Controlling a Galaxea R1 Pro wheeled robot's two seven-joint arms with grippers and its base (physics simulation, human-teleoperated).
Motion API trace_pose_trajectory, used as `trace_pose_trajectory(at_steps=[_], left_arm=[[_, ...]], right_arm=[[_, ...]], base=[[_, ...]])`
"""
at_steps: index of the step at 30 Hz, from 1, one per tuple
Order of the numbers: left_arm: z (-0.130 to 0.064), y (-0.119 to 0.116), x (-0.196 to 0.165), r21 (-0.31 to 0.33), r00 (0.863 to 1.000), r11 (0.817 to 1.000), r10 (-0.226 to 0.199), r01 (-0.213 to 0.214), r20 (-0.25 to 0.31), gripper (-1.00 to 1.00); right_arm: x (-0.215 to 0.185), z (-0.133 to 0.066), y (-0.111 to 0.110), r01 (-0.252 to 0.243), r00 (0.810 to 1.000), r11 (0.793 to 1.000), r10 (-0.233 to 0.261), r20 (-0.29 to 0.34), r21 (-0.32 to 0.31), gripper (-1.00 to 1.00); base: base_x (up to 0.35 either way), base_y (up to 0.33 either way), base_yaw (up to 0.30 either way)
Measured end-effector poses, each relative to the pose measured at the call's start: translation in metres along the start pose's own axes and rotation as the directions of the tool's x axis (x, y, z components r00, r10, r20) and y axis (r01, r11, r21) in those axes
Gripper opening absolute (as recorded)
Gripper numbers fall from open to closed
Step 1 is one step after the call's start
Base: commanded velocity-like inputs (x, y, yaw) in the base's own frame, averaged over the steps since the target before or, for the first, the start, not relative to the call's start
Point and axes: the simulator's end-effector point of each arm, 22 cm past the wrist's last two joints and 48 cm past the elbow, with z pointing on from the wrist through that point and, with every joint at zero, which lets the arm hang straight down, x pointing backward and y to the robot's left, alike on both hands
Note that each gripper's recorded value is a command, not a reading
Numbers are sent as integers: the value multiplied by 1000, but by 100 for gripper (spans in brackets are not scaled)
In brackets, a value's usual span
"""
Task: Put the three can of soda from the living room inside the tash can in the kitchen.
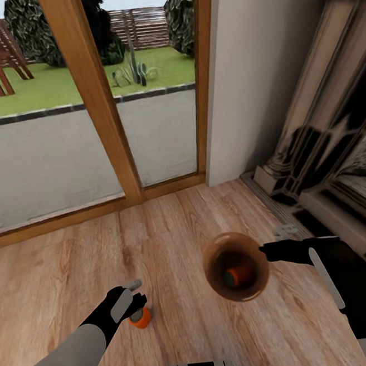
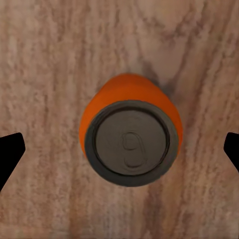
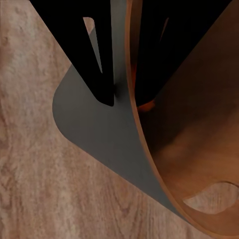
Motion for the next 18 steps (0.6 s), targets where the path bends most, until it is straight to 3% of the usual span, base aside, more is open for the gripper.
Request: trace_pose_trajectory(at_steps=[6,18], left_arm=[[11,3,9,-8,1000,1000,2,-2,-21,100],[25,-4,20,-7,999,1000,6,-7,-47,100]], right_arm=[[6,3,-9,3,1000,1000,-3,-11,5,-100],[13,-9,-5,-13,1000,996,13,1,-84,-100]], base=[[0,0,0],[0,0,0]])
